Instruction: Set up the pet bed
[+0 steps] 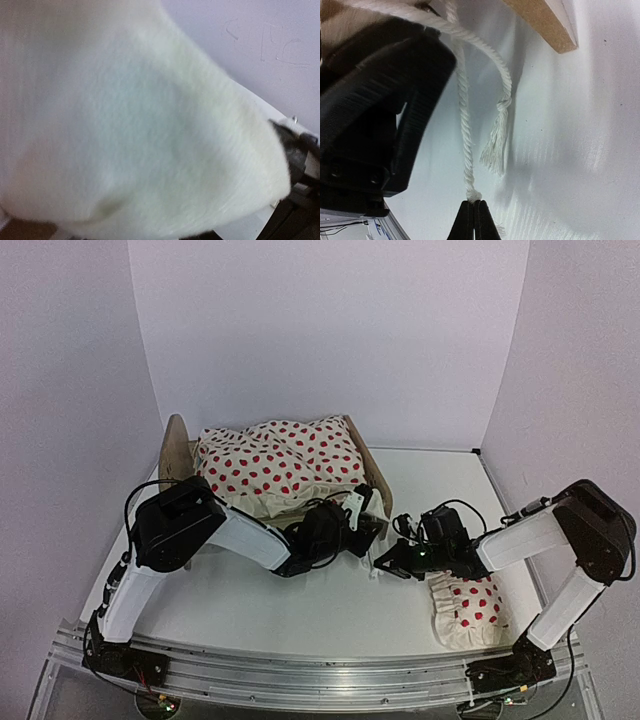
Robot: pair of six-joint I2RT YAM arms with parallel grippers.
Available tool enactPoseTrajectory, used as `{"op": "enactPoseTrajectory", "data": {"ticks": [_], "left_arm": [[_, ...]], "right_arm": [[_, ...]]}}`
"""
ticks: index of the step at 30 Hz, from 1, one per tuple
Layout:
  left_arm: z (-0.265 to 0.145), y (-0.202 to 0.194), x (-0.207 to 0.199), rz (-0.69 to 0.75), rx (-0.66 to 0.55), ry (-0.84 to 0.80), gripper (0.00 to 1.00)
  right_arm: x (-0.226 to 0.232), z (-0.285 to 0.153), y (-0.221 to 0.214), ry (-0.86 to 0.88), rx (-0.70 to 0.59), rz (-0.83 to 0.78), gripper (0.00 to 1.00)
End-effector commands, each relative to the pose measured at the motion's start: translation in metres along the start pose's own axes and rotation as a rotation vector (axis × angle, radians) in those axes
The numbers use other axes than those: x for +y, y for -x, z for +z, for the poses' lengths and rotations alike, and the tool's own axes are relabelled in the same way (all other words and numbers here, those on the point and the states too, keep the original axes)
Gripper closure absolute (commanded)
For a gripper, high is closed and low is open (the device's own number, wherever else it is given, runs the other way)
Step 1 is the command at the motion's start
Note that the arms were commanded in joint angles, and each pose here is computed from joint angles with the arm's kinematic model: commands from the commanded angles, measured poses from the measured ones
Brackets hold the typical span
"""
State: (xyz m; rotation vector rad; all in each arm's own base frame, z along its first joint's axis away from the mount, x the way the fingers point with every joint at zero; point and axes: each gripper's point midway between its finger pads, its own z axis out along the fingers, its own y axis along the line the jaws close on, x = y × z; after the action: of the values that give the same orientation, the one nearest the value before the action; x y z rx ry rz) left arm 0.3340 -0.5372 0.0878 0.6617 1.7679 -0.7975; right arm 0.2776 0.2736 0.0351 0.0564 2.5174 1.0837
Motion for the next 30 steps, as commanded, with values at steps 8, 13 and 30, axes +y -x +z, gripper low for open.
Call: {"op": "enactPoseTrajectory", "data": {"ticks": [8,13,30], "left_arm": [[0.015,0.028,-0.003,0.009,-0.190,0.036,0.63],[0.025,0.023,0.015,0.040,-0.188,0.143,0.70],[-0.015,0.037,0.006,0.043,-0.083,0.059,1.00]], "right_arm": [[0.022,-0.002,0.017,0.087,-0.017,-0.037,1.00],[0.024,-0.006,0.019,0.088,-0.033,-0.032,1.00],[0.008,-0.028,0.076,0.029,-0.112,-0.107,1.00]]}}
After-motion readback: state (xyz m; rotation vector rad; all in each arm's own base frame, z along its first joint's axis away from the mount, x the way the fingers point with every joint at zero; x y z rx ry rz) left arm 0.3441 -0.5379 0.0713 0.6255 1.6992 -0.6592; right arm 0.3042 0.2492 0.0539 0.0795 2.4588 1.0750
